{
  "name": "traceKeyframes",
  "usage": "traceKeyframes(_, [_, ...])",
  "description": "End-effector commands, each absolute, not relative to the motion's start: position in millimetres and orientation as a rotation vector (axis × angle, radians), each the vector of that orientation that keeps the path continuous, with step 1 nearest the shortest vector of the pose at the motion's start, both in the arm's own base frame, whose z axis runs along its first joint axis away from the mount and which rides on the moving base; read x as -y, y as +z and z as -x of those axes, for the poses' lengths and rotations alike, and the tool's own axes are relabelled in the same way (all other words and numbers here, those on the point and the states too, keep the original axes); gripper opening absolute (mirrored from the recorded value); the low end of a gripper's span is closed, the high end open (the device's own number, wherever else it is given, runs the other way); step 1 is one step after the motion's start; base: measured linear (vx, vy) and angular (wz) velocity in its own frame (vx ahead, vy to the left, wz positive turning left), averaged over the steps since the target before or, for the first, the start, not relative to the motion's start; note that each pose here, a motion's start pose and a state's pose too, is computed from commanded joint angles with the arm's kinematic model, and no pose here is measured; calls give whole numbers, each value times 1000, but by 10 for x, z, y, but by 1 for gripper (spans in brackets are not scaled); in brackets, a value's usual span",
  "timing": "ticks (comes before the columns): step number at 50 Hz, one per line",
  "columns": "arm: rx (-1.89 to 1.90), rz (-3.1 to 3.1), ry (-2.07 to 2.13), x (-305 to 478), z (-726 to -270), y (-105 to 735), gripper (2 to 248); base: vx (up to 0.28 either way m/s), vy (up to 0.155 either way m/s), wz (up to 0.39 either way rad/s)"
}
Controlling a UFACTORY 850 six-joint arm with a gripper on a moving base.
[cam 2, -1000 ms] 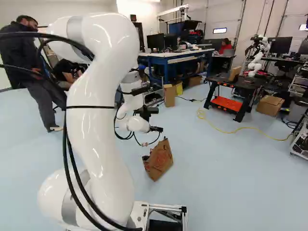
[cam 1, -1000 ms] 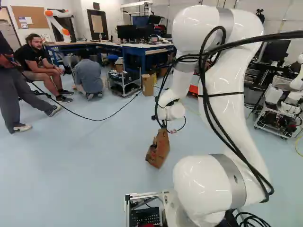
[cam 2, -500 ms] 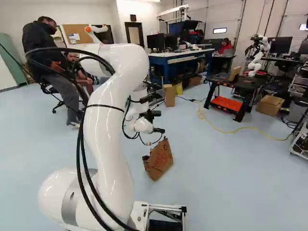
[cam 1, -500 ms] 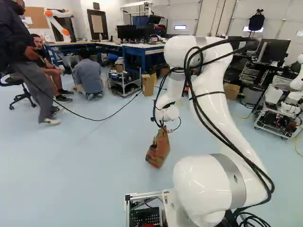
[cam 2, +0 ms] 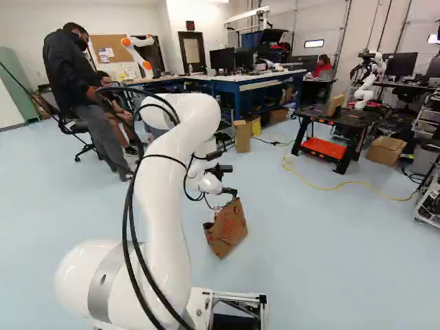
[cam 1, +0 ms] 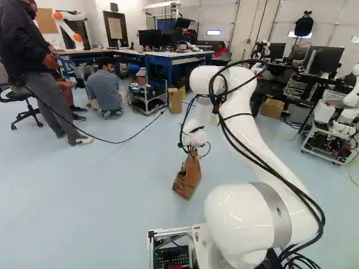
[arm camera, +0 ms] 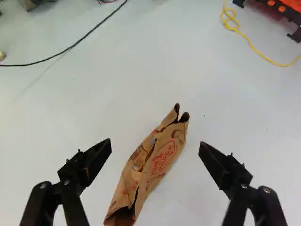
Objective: Pick up the grocery bag from the ground
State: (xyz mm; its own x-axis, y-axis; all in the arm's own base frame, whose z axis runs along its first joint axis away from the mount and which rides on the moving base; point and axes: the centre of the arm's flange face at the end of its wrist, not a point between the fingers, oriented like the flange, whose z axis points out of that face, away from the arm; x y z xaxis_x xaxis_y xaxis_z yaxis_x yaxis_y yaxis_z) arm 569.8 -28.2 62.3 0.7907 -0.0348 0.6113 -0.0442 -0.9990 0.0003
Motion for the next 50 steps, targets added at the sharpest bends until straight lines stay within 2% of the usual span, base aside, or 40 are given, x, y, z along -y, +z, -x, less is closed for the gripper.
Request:
traceKeyframes(26, [67,-3040,747,282,-5667,-145,247,0,0,0])
traceKeyframes(50, [53,-3047,728,234,-5809,-832,247,0,0,0])
